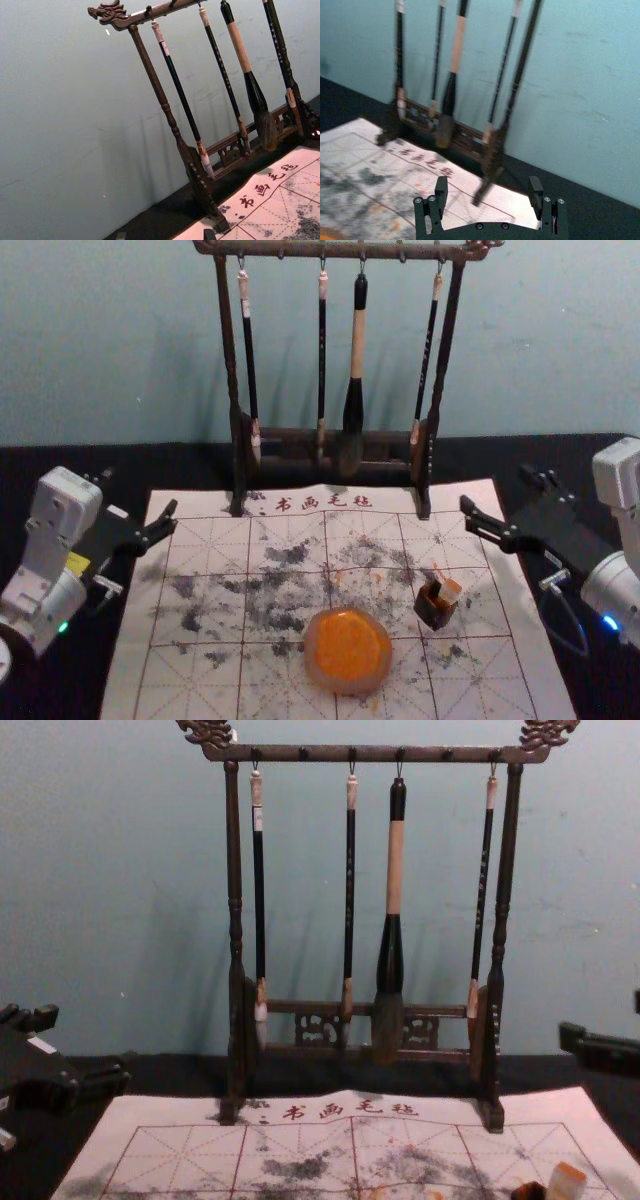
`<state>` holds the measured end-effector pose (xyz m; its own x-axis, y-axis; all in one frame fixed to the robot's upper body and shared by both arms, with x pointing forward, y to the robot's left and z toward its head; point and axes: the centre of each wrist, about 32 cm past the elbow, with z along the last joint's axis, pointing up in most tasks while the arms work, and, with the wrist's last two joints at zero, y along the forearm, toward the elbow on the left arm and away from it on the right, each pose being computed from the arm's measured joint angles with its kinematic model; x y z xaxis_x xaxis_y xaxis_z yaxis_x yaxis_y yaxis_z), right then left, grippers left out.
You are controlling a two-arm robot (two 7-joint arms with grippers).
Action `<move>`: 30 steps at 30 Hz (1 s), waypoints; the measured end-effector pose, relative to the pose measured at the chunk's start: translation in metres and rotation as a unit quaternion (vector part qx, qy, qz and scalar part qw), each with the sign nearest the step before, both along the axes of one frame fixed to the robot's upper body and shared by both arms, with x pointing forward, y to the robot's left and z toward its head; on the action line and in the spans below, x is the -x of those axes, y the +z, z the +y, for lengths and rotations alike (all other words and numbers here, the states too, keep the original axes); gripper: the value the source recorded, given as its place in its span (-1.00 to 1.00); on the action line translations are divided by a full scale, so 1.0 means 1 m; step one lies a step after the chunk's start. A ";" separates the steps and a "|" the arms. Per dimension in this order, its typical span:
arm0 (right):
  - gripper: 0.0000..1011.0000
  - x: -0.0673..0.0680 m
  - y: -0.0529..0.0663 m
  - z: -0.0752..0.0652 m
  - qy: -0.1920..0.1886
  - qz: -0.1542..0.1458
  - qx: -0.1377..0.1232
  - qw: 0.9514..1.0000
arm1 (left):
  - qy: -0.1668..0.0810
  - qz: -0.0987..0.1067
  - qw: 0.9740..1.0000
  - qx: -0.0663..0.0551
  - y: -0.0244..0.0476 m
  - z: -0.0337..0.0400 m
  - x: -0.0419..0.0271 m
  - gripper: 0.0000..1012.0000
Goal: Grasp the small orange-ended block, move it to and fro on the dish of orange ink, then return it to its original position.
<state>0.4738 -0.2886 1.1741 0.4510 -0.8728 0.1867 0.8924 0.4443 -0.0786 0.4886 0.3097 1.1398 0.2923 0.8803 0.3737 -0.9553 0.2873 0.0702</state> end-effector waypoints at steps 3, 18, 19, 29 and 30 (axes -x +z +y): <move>0.98 0.004 -0.007 0.000 -0.027 0.000 0.006 1.000 | 0.000 0.000 1.000 0.000 0.0000 0.0000 0.0000 0.98; 0.98 0.026 -0.050 0.003 -0.107 0.046 0.035 0.993 | 0.000 0.000 1.000 0.000 0.0000 0.0000 0.0000 0.98; 0.98 0.026 -0.052 0.003 -0.110 0.047 0.034 0.992 | 0.000 0.000 1.000 0.000 0.0000 0.0000 0.0000 0.98; 0.98 0.026 -0.054 0.002 -0.115 0.048 0.034 0.992 | 0.000 0.000 1.000 0.000 0.0000 0.0000 0.0000 0.98; 0.98 0.026 -0.054 0.003 -0.115 0.048 0.034 0.992 | 0.000 0.000 1.000 0.000 0.0000 0.0000 0.0000 0.98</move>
<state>0.4474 -0.2861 1.1201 0.2605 -0.9412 0.2151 0.9564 0.2211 -0.1910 0.4886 0.3097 1.1398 0.2923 0.8803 0.3738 -0.9553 0.2873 0.0703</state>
